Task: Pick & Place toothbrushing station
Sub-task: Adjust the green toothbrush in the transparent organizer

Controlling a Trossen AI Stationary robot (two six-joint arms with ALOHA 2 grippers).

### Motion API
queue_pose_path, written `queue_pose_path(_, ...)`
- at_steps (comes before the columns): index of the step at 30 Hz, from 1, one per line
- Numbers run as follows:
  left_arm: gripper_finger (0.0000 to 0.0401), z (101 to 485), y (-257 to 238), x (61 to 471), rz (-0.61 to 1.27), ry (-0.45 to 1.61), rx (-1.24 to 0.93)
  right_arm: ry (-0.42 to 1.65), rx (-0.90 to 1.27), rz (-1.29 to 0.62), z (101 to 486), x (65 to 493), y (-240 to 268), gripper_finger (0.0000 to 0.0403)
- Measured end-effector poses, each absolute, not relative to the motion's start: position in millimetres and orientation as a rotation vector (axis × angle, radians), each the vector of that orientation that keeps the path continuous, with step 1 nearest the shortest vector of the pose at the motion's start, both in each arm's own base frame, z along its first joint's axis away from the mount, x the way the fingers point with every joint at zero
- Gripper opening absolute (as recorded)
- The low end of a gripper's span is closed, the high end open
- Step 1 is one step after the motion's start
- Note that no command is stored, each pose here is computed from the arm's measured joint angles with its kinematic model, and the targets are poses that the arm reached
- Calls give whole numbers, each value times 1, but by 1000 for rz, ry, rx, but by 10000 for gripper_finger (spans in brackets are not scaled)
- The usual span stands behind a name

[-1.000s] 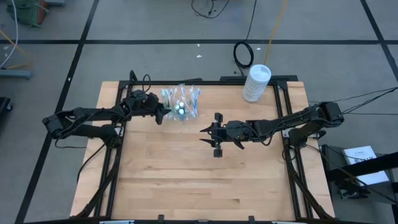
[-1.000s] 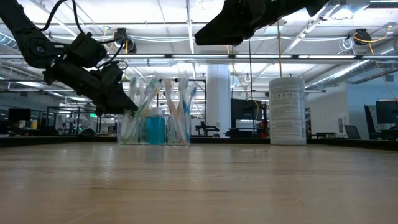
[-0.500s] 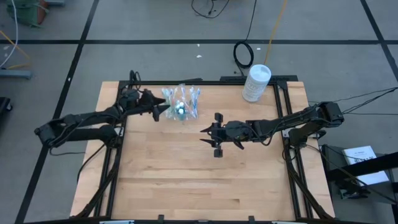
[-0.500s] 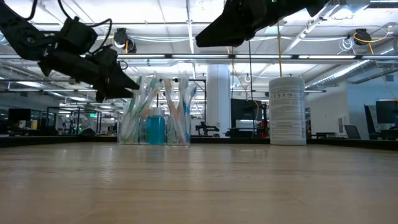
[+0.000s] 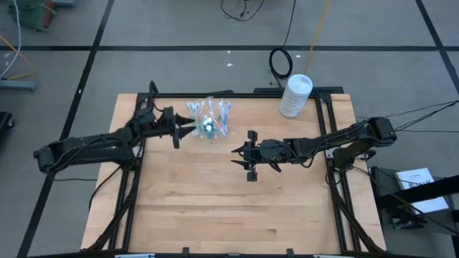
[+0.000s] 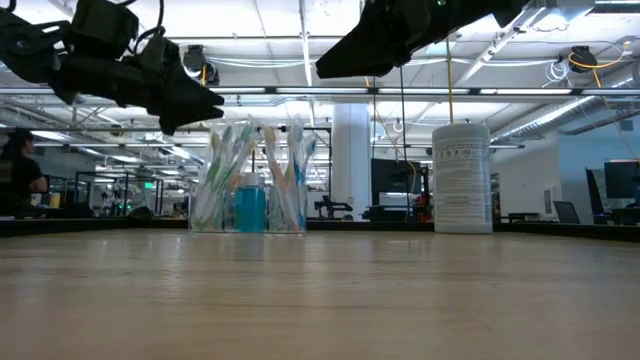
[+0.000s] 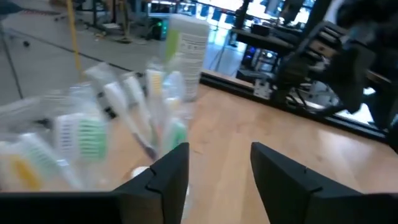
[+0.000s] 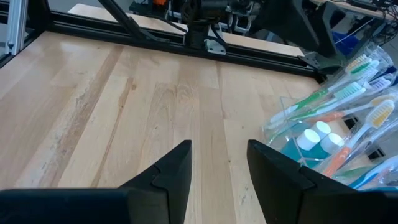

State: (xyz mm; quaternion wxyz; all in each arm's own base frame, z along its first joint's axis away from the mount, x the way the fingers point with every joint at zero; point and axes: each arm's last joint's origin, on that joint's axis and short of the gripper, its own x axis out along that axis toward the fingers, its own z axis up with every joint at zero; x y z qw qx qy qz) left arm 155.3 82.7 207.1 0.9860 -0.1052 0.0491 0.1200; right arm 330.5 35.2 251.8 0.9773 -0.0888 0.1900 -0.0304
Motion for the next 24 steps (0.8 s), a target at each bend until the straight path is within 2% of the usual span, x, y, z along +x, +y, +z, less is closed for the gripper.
queue_pose_path(5, 155, 205, 70, 164, 227, 115, -150, 383, -184, -61, 252, 331, 35, 146)
queue_pose_path(11, 126, 200, 69, 172, 419, 139, -74, 363, -198, -59, 254, 331, 35, 146)
queue_pose_path(15, 111, 200, 69, 183, 410, 164, -90, 356, -252, -49, 255, 332, 35, 146)
queue_pose_path(18, 104, 204, 70, 196, 398, 183, -79, 334, -275, -47, 257, 332, 35, 146)
queue_pose_path(24, 102, 216, 79, 215, 499, 177, -77, 307, -278, -49, 259, 333, 35, 146)
